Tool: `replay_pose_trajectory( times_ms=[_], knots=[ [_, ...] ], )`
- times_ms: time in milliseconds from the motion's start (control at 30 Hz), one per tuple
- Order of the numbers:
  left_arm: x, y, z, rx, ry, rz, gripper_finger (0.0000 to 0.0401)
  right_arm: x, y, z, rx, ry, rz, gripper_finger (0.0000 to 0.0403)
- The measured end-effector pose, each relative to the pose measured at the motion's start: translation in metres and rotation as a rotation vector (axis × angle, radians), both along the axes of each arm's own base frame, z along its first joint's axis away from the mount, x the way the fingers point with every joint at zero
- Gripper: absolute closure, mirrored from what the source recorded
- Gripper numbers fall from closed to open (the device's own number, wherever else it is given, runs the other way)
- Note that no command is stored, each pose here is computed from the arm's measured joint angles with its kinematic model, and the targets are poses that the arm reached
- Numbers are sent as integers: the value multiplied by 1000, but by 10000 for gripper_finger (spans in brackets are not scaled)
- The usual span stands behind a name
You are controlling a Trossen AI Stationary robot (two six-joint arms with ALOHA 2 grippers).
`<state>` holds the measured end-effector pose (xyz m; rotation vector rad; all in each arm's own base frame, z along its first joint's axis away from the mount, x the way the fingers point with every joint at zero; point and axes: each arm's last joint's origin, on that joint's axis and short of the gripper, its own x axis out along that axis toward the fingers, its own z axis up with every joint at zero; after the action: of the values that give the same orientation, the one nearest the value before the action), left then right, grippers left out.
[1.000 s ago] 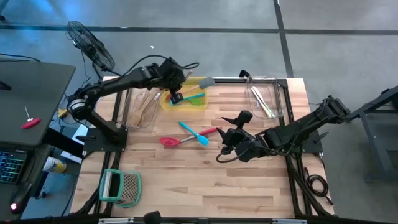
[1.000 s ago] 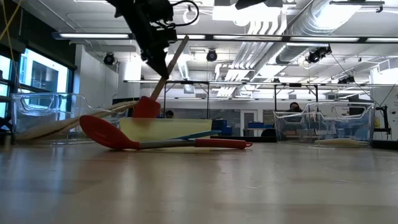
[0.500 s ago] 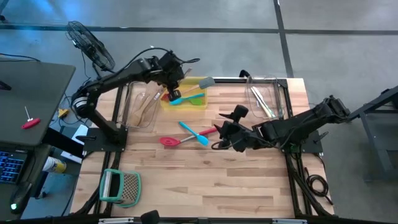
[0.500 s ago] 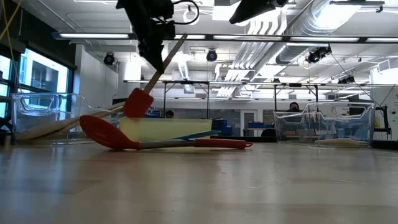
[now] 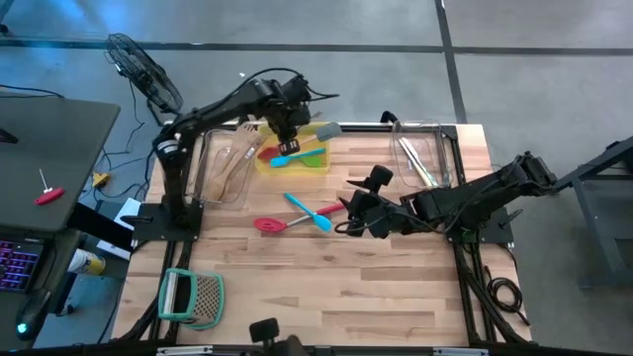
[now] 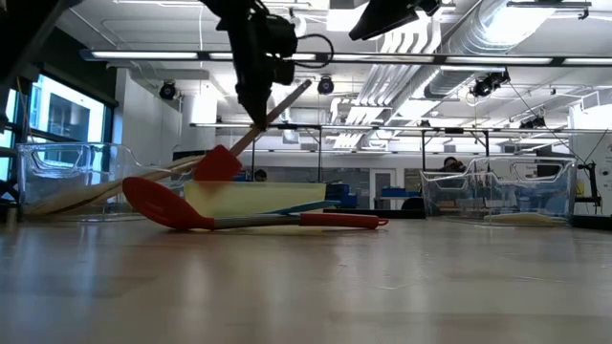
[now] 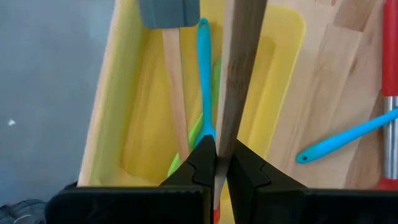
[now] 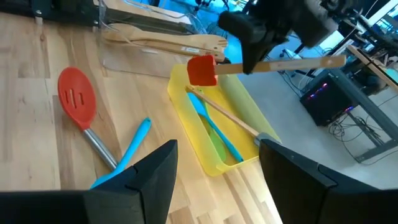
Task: Pick & Place Kitchen Items
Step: Put the red spatula into the yellow bin, then put the blue spatula into the yellow bin
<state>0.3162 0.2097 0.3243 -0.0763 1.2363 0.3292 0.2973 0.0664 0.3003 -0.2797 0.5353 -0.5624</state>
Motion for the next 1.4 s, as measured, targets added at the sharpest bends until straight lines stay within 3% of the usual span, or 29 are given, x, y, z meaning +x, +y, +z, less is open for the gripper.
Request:
replay_pose_trajectory(
  times_ms=[633, 900, 1167, 1400],
  knots=[
    [22, 21, -63, -146, 130, -19, 384, -1, 0, -1, -6, 15, 1, 184],
    [27, 21, -65, -132, 112, -12, 338, -1, 0, -1, 11, 18, 17, 184],
    [27, 22, -64, -108, 120, 19, 332, -2, 0, -3, 19, 32, 8, 184],
    [21, 19, -64, -156, 157, 126, 332, -4, -1, -6, 37, 49, -11, 184]
  ],
)
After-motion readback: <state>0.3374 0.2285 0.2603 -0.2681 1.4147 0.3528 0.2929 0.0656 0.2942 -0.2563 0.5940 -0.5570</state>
